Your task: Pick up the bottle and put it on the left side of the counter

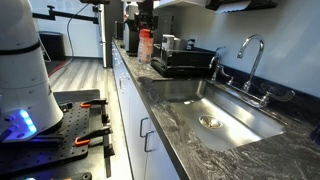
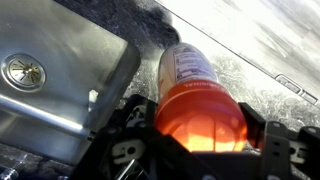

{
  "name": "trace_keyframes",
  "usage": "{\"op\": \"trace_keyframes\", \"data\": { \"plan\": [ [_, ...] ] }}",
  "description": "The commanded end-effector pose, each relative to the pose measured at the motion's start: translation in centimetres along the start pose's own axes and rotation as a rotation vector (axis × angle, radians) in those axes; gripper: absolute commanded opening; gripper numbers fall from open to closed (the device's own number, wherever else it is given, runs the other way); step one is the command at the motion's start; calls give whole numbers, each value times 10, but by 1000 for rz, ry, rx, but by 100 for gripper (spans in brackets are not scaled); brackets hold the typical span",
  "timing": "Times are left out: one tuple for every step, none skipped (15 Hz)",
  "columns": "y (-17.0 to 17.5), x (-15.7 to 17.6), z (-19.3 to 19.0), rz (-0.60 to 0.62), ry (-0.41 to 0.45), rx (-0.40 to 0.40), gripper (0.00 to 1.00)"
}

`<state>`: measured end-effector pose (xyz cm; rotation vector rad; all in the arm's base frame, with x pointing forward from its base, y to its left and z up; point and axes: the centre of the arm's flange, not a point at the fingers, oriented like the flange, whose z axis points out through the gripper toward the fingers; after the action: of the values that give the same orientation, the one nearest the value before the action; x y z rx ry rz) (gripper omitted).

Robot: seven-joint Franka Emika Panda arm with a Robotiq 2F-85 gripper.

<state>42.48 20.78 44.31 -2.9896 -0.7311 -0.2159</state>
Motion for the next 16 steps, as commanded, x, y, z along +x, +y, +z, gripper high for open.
{"op": "trace_keyframes", "data": {
  "plan": [
    [-13,16,15,-89,-14,-31,56],
    [-16,19,19,-100,-14,-35,56],
    [-18,21,23,-107,-11,-38,56],
    [-20,25,26,-110,-5,-37,56],
    [-21,28,29,-106,4,-28,56],
    [-21,30,32,-104,12,-18,56],
    [-21,33,35,-101,20,-12,56],
    [-22,36,38,-94,28,-1,56],
    [-21,38,41,-88,33,11,56],
    [-20,40,45,-83,35,21,56],
    [-20,42,49,-75,35,31,56],
    [-19,43,52,-68,36,37,56],
    [-19,44,56,-63,34,41,56],
    [-19,45,60,-57,30,46,56],
    [-20,46,64,-51,22,50,56],
    [-20,46,67,-50,14,47,56]
  ]
}}
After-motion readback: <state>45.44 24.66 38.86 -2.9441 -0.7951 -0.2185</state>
